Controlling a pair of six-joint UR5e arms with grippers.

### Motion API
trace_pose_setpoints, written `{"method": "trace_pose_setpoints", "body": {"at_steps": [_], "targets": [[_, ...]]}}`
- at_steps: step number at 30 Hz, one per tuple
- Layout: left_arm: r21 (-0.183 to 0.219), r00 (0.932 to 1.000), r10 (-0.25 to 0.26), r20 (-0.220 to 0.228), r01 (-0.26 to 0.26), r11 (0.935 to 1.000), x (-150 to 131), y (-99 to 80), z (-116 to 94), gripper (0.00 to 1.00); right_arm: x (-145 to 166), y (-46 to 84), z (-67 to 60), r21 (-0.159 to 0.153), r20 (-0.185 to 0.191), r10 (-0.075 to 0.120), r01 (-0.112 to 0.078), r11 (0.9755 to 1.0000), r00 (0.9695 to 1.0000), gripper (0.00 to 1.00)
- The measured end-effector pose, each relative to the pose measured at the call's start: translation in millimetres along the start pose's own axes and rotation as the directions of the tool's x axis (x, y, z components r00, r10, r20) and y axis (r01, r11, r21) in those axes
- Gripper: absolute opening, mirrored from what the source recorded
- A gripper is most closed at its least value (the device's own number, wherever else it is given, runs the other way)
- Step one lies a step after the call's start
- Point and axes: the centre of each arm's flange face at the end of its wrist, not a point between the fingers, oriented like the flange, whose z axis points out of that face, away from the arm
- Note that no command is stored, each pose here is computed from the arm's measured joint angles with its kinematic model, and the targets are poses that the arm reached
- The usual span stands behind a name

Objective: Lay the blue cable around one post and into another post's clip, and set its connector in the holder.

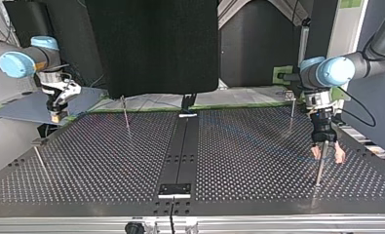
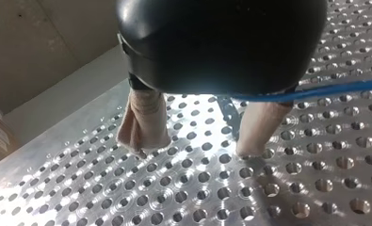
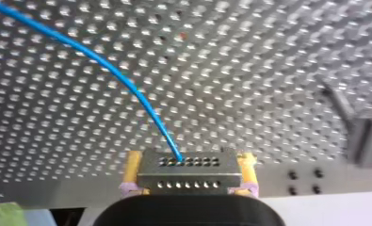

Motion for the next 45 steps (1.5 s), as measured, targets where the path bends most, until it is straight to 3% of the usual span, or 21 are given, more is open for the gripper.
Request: {"method": "trace_pose_setpoints", "body": {"at_steps": [6, 11, 15, 18, 25, 28, 30, 35, 41, 45], "targets": [[0.003, 1.0, -0.002, -0.004, 0.002, 1.0, 1.0, -0.9, -0.2, 1.0, 35.3, -0.9, -7.3, -0.011, -0.019, -0.006, 0.006, 0.9999, 0.9998, 0.0], [0.005, 1.0, -0.001, -0.007, 0.001, 1.0, 2.1, -1.8, -0.4, 1.0, 53.5, -3.4, -19.5, -0.023, -0.039, -0.026, 0.025, 0.9994, 0.9989, 0.0], [0.008, 0.9999, 0.0, -0.011, 0.001, 1.0, 3.1, -2.7, -0.6, 1.0, 70.0, -7.2, -26.5, -0.018, -0.085, -0.045, 0.043, 0.9989, 0.9954, 0.0], [0.01, 0.9999, 0.0, -0.012, 0.0, 0.9999, 3.5, -3.3, -0.5, 1.0, 86.5, -10.0, -30.0, -0.011, -0.128, -0.055, 0.054, 0.9985, 0.9903, 0.0], [0.014, 0.9999, -0.002, -0.015, 0.002, 0.9999, 4.6, -4.5, -0.4, 1.0, 129.4, -12.9, -37.7, 0.023, -0.229, -0.056, 0.063, 0.9978, 0.9718, 0.0], [0.015, 0.9999, -0.003, -0.017, 0.004, 0.9999, 4.8, -4.8, -0.3, 1.0, 139.5, -10.8, -40.4, 0.029, -0.247, -0.057, 0.066, 0.9974, 0.9673, 0.0], [0.016, 0.9998, -0.004, -0.019, 0.004, 0.9999, 5.1, -5.1, -0.4, 1.0, 138.9, -7.3, -39.2, 0.026, -0.245, -0.058, 0.067, 0.9974, 0.9679, 0.0], [0.019, 0.9998, -0.004, -0.022, 0.004, 0.9998, 5.8, -5.7, -0.5, 1.0, 125.8, 4.6, -30.7, 0.012, -0.218, -0.064, 0.068, 0.9976, 0.9738, 0.0], [0.019, 0.9997, -0.004, -0.024, 0.004, 0.9998, 6.5, -6.2, -0.7, 1.0, 101.2, 16.6, -17.7, 0.011, -0.184, -0.054, 0.057, 0.9983, 0.9813, 0.0], [0.02, 0.9997, -0.003, -0.025, 0.003, 0.9998, 7.1, -6.7, -0.8, 1.0, 94.0, 20.7, -13.2, 0.014, -0.172, -0.051, 0.054, 0.9984, 0.9837, 0.0]]}}
